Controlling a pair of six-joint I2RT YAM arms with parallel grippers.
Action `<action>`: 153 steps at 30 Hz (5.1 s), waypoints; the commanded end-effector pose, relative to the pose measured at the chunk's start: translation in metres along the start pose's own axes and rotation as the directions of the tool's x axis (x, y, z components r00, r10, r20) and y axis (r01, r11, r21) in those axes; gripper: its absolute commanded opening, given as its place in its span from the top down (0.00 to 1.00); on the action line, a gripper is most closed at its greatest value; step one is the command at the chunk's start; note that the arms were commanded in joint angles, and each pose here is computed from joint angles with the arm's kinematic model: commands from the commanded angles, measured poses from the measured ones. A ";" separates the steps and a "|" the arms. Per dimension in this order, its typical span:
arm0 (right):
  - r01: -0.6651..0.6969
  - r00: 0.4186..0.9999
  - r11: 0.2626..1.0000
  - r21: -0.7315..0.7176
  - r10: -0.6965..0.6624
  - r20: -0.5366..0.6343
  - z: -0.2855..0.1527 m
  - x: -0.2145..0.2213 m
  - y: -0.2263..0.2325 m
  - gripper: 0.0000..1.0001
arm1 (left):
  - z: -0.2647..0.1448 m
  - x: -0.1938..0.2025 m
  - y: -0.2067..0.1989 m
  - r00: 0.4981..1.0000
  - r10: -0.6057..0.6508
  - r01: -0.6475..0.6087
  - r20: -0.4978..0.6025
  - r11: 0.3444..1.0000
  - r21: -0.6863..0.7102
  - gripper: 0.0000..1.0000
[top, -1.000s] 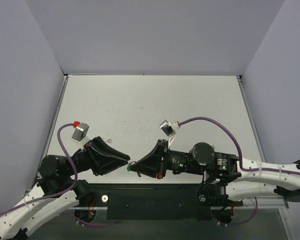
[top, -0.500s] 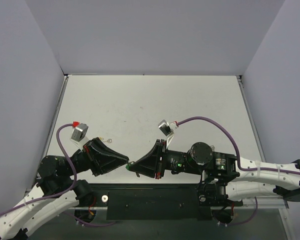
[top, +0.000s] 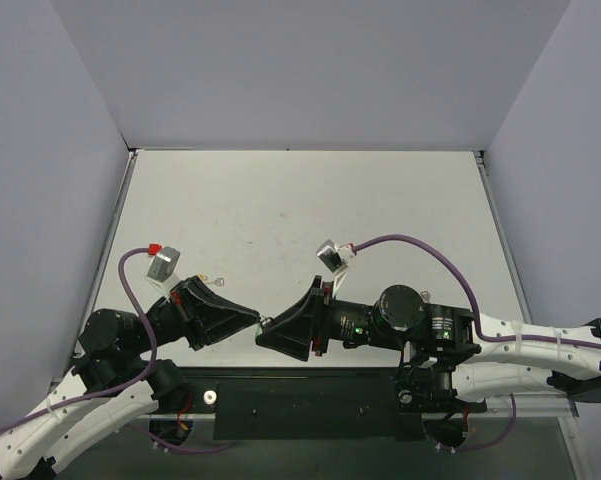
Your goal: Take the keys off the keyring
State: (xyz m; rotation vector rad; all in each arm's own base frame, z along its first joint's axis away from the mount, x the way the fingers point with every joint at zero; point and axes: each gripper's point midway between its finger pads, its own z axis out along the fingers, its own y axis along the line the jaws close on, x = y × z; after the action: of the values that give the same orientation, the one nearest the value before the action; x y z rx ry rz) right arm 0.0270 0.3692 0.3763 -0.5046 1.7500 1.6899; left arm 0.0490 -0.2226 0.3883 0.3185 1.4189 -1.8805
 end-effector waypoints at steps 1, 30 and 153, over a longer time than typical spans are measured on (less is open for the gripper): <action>0.013 0.994 0.998 -0.062 -0.006 0.112 -0.003 -0.033 0.026 0.60 | -0.004 -0.014 -0.015 0.998 0.032 -0.032 0.048 0.999 0.013 1.00; 0.018 0.990 0.999 0.043 -0.024 0.142 0.003 -0.035 0.004 0.75 | -0.008 -0.019 -0.010 0.996 0.028 -0.025 0.080 0.999 -0.029 1.00; 0.047 0.973 0.988 -0.145 -0.013 0.232 0.018 -0.063 0.041 1.00 | -0.002 -0.047 -0.041 0.986 -0.004 -0.002 0.164 0.999 0.035 0.87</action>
State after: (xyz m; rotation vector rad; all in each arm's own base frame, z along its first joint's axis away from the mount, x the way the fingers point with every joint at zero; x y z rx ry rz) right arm 0.0485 0.3880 0.4129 -0.4211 1.5732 1.7194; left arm 0.0581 -0.2024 0.4310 0.1467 1.3219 -1.8923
